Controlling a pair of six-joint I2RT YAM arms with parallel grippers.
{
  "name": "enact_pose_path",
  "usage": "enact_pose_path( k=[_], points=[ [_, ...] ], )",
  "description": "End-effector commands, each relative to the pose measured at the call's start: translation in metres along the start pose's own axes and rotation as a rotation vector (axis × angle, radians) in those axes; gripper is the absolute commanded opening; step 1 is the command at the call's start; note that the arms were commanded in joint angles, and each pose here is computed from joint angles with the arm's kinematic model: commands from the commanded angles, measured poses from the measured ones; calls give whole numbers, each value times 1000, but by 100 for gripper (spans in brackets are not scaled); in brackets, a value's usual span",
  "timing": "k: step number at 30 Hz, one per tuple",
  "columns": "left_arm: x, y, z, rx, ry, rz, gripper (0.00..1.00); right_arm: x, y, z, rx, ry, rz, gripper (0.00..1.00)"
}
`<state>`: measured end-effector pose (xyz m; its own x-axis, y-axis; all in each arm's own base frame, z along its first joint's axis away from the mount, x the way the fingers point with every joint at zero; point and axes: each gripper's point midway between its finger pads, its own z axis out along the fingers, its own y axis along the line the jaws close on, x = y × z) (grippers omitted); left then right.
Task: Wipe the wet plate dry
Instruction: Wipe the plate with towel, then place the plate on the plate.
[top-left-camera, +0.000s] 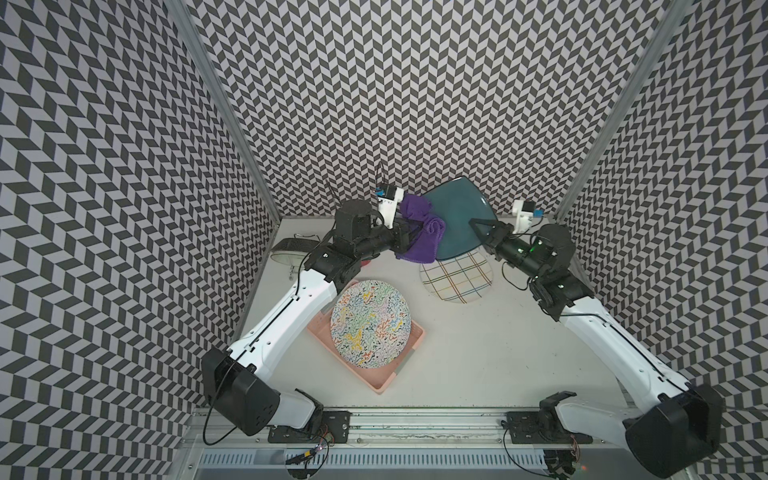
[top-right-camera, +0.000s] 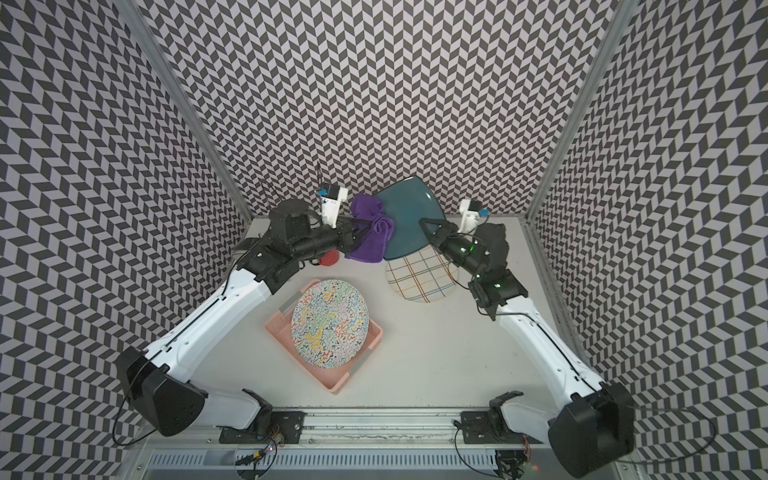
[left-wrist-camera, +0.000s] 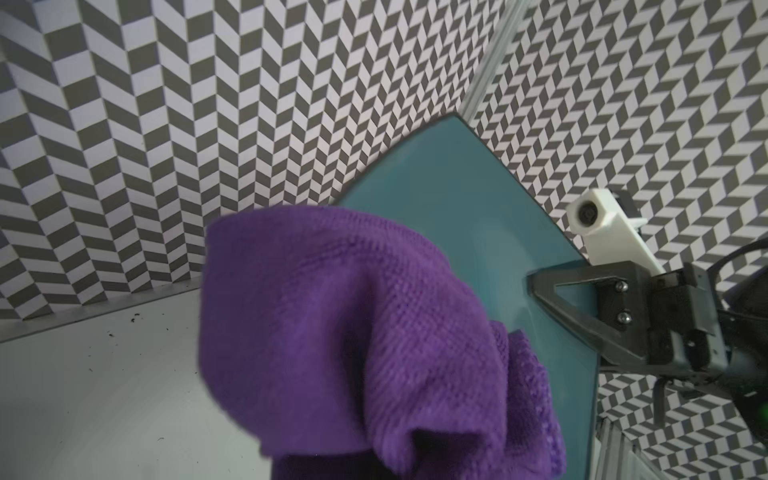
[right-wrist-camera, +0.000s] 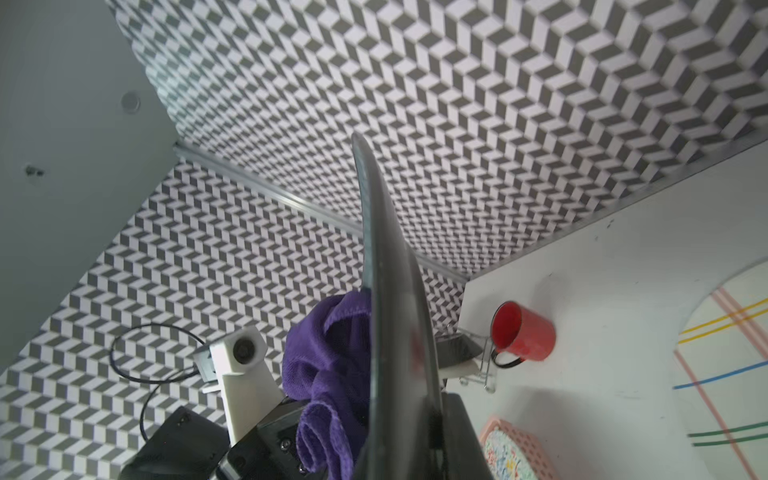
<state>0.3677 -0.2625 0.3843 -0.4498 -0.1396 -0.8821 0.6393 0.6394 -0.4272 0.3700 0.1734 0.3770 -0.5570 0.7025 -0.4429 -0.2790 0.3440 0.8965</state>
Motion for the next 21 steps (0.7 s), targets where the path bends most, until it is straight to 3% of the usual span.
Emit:
enact_pose_path(
  k=[1,8,21],
  points=[
    [-20,-3,-31,13,-73,-104,0,-48,64,-48,-224,-185,-64,0],
    [-13,-3,-60,-34,-113,-112,0,-63,-44,-49,23,-238,-32,0],
    [-5,-9,-69,-11,-108,-102,0,-9,-171,7,202,14,11,0]
  ],
)
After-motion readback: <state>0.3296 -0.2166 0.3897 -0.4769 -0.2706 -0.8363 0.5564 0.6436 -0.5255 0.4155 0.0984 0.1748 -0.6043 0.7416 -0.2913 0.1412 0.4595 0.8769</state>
